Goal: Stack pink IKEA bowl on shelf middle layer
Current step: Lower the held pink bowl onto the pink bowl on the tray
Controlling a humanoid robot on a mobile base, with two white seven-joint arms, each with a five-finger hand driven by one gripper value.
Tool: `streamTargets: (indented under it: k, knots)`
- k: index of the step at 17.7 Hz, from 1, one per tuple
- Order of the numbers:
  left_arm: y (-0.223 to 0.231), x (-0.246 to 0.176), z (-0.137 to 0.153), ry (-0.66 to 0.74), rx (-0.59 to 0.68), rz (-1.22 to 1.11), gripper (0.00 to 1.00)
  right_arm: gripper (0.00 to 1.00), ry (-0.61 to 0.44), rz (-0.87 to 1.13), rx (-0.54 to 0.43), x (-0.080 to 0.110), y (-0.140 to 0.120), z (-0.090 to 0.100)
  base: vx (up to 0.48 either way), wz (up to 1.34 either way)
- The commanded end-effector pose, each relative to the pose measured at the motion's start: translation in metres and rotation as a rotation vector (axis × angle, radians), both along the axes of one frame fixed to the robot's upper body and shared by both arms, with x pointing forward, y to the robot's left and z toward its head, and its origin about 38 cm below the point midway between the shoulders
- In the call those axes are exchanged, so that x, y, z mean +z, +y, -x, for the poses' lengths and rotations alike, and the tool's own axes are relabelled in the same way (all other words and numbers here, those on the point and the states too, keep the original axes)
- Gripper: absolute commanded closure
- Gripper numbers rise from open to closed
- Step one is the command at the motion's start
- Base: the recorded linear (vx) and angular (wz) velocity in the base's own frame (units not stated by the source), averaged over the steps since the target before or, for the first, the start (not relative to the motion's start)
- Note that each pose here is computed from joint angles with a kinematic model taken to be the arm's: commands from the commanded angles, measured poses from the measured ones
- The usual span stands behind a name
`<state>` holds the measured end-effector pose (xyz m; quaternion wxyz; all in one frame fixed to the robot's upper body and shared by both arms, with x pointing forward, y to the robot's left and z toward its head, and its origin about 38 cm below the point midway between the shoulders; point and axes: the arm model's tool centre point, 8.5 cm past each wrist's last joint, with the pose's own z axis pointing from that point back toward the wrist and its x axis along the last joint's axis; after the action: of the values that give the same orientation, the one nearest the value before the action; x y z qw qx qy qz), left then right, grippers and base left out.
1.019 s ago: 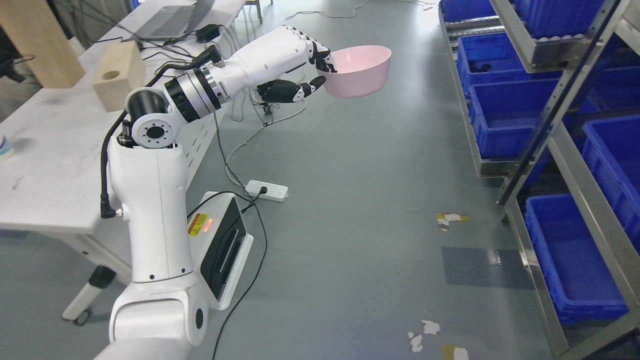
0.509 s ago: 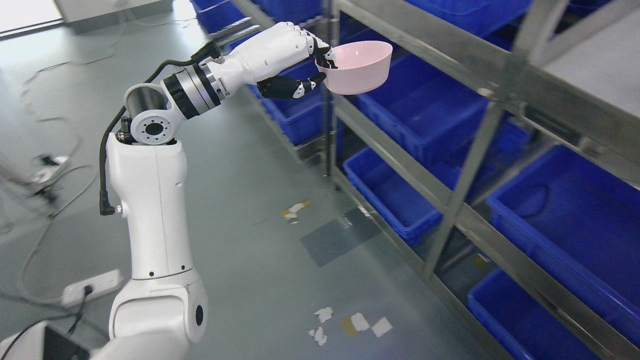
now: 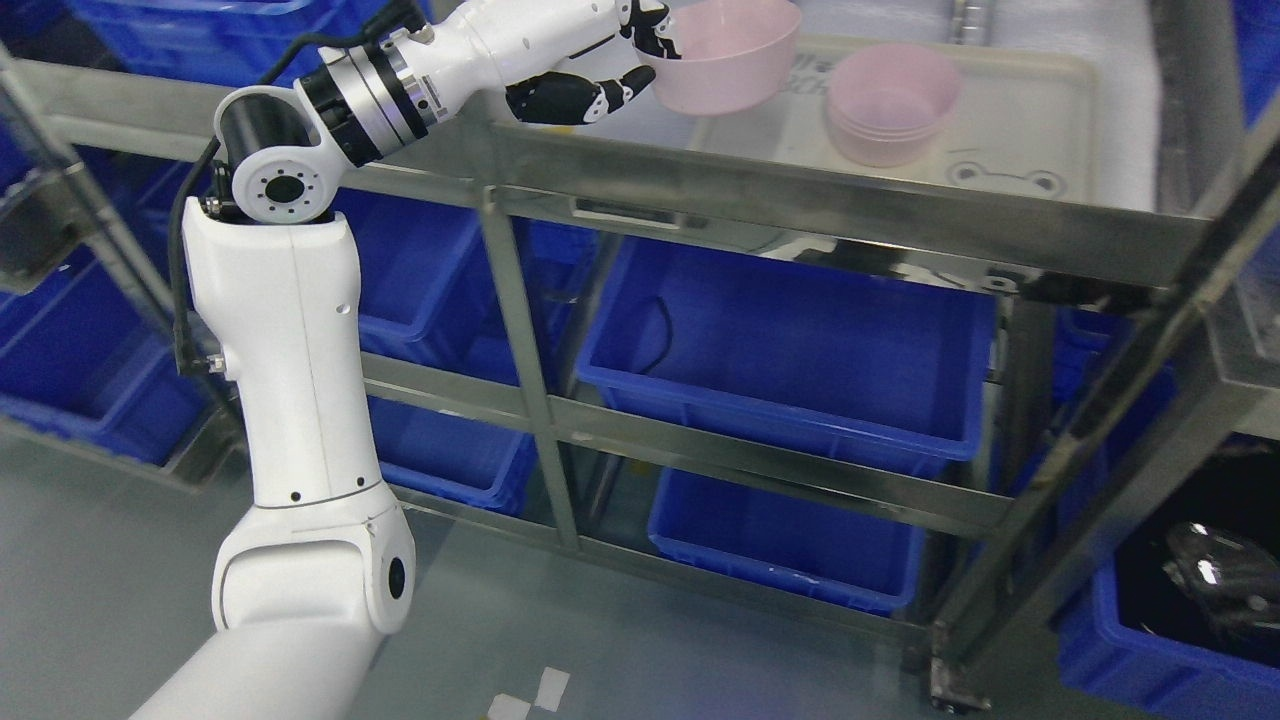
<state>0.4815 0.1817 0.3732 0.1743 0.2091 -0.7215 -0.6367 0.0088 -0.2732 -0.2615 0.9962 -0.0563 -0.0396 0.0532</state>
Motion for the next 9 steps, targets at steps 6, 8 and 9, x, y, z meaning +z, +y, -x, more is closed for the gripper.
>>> streamTargets:
  k: [6, 8, 9]
  knots:
    - [0.023, -0.017, -0.033, 0.086, 0.200, -0.219, 0.98, 0.00, 0.006, 0.013, 0.000, 0.001, -0.011, 0.009, 0.074, -0.72]
    - [0.024, -0.016, -0.034, 0.085, 0.215, -0.237, 0.98, 0.00, 0.006, 0.013, 0.000, 0.001, -0.011, 0.009, 0.077, -0.36]
    - [0.023, -0.013, -0.035, 0.079, 0.216, -0.240, 0.98, 0.00, 0.006, 0.013, 0.000, 0.001, -0.011, 0.009, 0.069, -0.26]
